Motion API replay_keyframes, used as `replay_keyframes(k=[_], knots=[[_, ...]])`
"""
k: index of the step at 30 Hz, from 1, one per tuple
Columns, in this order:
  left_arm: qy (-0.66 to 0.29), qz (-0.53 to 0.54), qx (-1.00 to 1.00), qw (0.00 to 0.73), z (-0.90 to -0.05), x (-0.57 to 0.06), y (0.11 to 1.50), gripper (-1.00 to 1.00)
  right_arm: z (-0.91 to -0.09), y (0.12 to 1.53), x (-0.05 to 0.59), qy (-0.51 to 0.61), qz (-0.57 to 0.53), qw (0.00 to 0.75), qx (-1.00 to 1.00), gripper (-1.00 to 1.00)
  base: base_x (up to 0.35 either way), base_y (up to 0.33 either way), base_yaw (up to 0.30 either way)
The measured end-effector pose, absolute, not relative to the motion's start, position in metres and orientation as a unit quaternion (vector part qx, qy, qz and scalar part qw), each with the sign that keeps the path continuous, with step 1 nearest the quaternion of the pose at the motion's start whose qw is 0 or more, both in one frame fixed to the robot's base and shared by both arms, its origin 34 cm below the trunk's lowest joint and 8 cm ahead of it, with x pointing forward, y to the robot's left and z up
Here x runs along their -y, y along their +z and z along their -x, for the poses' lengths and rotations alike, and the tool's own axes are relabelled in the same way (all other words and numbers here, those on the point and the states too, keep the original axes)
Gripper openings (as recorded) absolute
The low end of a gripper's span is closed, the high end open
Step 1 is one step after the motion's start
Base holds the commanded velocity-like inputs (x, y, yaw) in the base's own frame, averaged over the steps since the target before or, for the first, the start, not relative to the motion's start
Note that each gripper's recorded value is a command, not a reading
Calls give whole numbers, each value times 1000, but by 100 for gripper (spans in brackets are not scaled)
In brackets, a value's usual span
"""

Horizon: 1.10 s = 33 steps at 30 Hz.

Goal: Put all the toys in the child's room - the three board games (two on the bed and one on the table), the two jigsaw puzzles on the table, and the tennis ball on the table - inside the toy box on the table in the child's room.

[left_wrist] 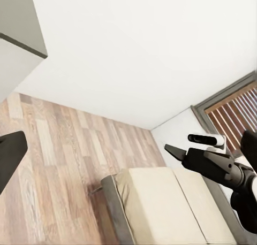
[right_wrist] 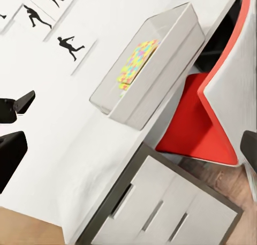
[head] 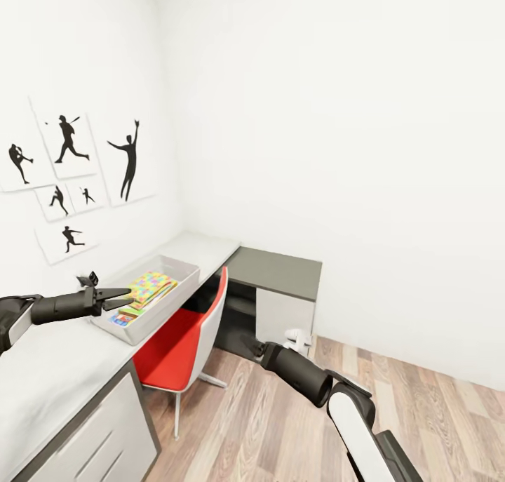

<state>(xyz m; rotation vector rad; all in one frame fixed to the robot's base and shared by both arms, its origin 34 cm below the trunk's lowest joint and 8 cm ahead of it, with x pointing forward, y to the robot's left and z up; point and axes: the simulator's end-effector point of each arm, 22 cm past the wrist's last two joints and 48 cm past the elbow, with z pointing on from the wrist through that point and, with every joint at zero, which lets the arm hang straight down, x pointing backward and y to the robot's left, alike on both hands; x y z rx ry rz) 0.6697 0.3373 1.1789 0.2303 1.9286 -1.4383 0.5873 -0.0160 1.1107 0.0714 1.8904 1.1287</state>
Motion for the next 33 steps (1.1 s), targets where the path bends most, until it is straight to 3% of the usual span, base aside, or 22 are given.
replay_keyframes(k=[33], knots=[[-555,-94,-744,360,-667,-337,1187,100,-586,1118,16,457,-25,458,-762,100,-81,17,-277]])
